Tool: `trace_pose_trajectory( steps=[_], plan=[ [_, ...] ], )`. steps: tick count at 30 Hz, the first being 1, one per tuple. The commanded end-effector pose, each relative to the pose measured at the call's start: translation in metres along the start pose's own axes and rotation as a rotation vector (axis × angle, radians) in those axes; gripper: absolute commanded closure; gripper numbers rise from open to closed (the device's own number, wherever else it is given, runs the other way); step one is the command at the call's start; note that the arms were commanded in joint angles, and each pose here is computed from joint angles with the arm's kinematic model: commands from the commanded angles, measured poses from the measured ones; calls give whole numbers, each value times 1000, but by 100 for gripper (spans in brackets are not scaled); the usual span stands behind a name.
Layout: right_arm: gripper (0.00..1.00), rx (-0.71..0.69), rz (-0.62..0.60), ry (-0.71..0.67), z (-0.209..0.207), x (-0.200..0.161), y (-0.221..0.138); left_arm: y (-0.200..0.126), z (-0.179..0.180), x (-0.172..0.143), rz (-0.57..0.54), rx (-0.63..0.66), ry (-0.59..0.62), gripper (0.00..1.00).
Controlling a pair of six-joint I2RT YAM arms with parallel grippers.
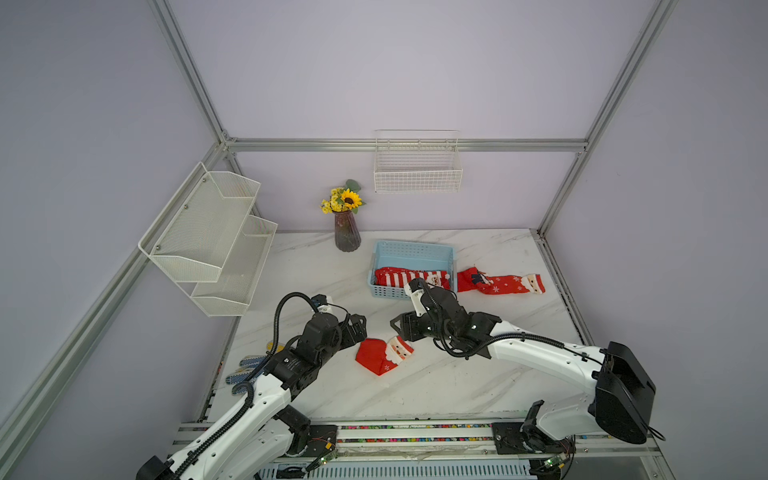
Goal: Place the socks together as a pair
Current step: Place the sock at the center of the board, then pick up the sock at the center of the board.
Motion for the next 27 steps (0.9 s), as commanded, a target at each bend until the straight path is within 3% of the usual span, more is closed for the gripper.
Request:
trace_pose_trajectory(
  steps=[1,4,8,14,24,26,27],
  plan=[
    [45,-85,4,45,-16,-10,4,5,5,-5,22,24,1,2],
    [47,-163,60,71,-30,-24,20,11,2,-9,72,18,9,2],
    [50,-168,101,89,-40,-39,39,18,2,-14,115,23,7,2],
    [57,-208,176,95,-52,-56,69,18,1,-15,114,16,2,2],
    [58,-297,207,75,-71,-68,87,17,3,-17,109,-1,-9,2],
    [67,-287,213,74,-70,-69,87,17,2,-18,116,-7,-12,2],
    [77,-285,214,74,-69,-68,86,18,2,-18,119,-11,-15,2]
  ],
)
Point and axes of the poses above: each gripper's point midway between its finger pads, its own y axis out along the fingers, its own z axis along the line the jaws close on, x = y × z, the point moved 7 cm from there along -y, back along the fingers, and after that the axes turned 3 degrees about y, right-handed, at the moved point
